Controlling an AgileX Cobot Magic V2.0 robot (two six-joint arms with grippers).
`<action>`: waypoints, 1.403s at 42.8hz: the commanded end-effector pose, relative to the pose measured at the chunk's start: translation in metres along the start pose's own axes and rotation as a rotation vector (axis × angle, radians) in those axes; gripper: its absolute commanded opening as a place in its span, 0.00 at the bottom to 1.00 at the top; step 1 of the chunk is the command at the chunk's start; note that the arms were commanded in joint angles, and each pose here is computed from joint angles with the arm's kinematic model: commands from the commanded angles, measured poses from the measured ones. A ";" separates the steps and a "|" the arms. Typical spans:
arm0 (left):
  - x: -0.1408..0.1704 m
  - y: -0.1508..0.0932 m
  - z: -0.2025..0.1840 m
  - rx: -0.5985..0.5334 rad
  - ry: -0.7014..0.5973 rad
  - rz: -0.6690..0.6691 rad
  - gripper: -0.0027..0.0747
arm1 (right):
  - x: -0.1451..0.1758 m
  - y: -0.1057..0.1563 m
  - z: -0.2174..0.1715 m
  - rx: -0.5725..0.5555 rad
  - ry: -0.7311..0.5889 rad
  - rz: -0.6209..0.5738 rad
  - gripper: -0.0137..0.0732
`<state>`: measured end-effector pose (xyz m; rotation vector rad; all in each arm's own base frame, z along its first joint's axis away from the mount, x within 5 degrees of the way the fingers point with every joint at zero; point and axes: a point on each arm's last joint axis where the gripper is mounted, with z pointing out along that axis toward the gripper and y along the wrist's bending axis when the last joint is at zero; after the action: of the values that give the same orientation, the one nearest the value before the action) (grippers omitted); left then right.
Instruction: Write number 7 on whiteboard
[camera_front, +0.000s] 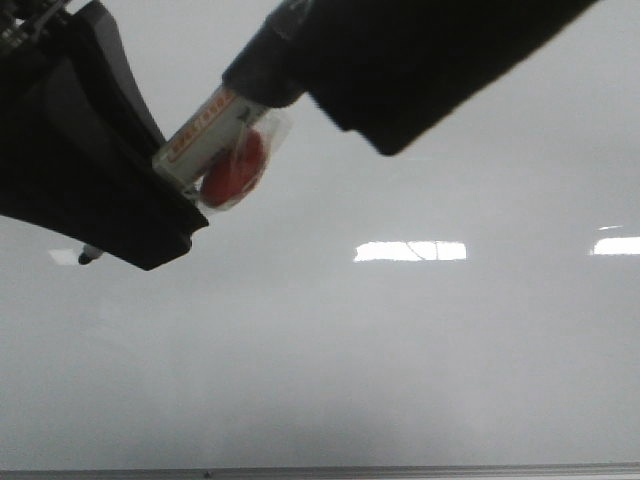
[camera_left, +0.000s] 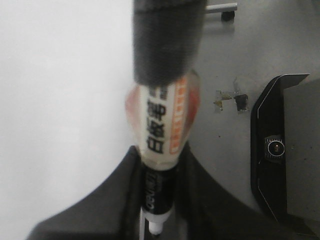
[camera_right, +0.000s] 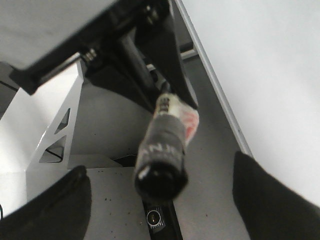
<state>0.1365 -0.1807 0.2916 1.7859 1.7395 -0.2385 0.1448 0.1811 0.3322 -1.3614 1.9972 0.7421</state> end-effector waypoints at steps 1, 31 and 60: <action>-0.013 0.006 -0.013 -0.066 -0.093 -0.005 0.01 | -0.021 0.005 -0.003 0.006 -0.109 -0.029 0.85; -0.017 0.011 -0.014 -0.114 -0.141 -0.040 0.06 | -0.028 0.007 0.007 -0.041 -0.070 -0.045 0.08; 0.032 -0.046 -0.053 -0.086 -0.321 -0.227 0.43 | -0.021 -0.045 -0.012 0.176 -0.117 0.063 0.08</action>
<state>0.0896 -0.1347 0.2911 1.5097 1.7399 -0.4369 0.1868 0.1750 0.3320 -1.2203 2.0386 0.6415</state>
